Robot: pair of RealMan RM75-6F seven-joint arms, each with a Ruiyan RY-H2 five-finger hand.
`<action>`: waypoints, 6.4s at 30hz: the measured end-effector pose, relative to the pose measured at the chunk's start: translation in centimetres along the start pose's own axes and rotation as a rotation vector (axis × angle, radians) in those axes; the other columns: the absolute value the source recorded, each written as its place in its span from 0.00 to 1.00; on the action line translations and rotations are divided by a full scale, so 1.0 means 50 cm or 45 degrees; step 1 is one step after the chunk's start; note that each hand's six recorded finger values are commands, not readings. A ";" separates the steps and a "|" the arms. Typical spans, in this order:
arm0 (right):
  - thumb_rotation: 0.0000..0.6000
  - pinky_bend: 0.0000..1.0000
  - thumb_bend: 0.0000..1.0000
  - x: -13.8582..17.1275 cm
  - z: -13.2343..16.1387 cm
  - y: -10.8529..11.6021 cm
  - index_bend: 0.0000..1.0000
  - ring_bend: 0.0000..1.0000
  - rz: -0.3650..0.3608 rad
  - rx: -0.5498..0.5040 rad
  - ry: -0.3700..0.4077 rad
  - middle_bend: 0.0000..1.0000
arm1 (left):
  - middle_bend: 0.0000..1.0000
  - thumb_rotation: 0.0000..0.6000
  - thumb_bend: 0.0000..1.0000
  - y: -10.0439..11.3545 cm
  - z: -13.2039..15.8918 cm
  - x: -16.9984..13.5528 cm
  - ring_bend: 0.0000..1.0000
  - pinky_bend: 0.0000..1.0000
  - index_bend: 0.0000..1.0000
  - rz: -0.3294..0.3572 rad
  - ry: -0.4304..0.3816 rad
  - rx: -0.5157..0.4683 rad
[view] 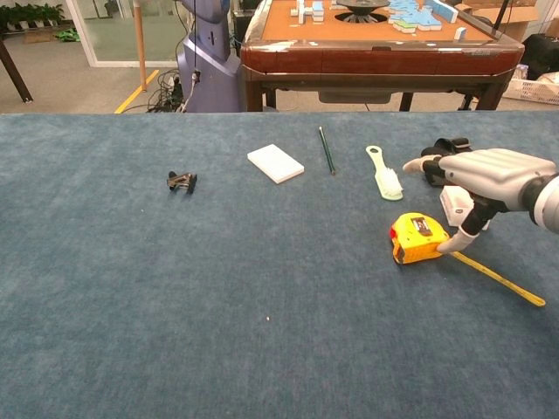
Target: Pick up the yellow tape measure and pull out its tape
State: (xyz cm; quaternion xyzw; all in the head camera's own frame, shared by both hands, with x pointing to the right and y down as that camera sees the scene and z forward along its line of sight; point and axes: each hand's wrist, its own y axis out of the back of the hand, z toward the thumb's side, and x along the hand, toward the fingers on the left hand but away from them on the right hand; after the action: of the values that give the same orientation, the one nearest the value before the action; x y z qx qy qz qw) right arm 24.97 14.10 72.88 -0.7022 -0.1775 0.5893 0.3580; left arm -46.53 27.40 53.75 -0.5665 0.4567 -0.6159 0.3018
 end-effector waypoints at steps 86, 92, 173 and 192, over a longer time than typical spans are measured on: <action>1.00 0.25 0.58 0.065 0.153 0.146 0.60 0.47 -0.128 -0.094 0.279 0.61 | 0.00 1.00 0.21 -0.029 0.152 0.176 0.00 0.00 0.12 -0.147 -0.223 -0.301; 1.00 0.27 0.62 0.063 0.200 0.176 0.61 0.50 -0.164 -0.158 0.258 0.63 | 0.00 1.00 0.21 -0.058 0.225 0.213 0.00 0.00 0.09 -0.241 -0.237 -0.522; 1.00 0.28 0.71 -0.066 0.481 0.183 0.64 0.57 -0.223 -0.445 0.137 0.65 | 0.00 1.00 0.21 -0.231 0.505 0.249 0.00 0.00 0.00 -0.438 -0.189 -0.976; 1.00 0.28 0.72 -0.069 0.485 0.180 0.66 0.58 -0.207 -0.437 0.146 0.65 | 0.00 1.00 0.21 -0.235 0.503 0.254 0.00 0.00 0.00 -0.433 -0.175 -0.958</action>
State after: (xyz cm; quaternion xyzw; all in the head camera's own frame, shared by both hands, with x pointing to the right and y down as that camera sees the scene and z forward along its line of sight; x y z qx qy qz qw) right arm -0.58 12.81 67.69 -0.7688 -0.3108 0.4785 0.2888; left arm -22.57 15.26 68.28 -0.7444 0.5285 -0.4080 -0.0024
